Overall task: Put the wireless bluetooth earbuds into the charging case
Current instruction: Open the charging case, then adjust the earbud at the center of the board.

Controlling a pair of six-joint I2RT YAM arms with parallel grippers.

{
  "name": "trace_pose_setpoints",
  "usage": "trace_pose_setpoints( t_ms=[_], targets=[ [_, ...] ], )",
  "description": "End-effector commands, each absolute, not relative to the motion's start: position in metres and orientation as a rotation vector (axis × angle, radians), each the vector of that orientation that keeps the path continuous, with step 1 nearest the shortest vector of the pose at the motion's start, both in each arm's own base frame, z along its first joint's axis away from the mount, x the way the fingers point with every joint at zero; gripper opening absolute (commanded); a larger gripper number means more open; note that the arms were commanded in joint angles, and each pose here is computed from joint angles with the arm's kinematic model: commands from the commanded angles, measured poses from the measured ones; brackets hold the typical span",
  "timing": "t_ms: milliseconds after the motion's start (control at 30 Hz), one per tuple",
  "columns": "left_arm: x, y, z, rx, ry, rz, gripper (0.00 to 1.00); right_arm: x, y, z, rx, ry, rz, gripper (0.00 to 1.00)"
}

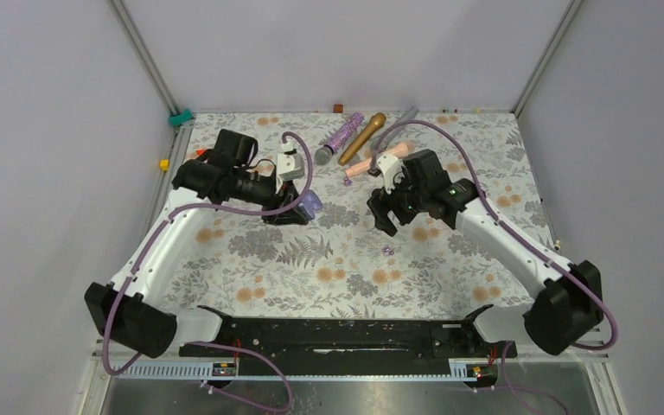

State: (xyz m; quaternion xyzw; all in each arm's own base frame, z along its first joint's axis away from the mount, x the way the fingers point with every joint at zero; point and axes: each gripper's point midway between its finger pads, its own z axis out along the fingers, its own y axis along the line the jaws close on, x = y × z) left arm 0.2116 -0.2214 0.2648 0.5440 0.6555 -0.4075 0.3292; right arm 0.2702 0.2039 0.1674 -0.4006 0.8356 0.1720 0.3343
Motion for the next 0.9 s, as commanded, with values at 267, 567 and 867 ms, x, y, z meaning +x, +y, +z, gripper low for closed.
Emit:
trace_pose_setpoints(
  t_ms=[267,567,867],
  targets=[
    [0.231,-0.218,0.274,1.326,1.669,-0.954,0.00,0.354,0.240,0.145,-0.794,2.409,0.393,0.78],
    [0.232,-0.211,0.275,1.298,1.657,-0.945,0.00,0.411,0.286,0.108,-0.617,2.535,0.471,0.68],
    [0.231,-0.208,0.279,1.286,1.643,-0.954,0.00,0.453,0.296,0.075,-0.414,2.581,0.378,0.67]
  ],
)
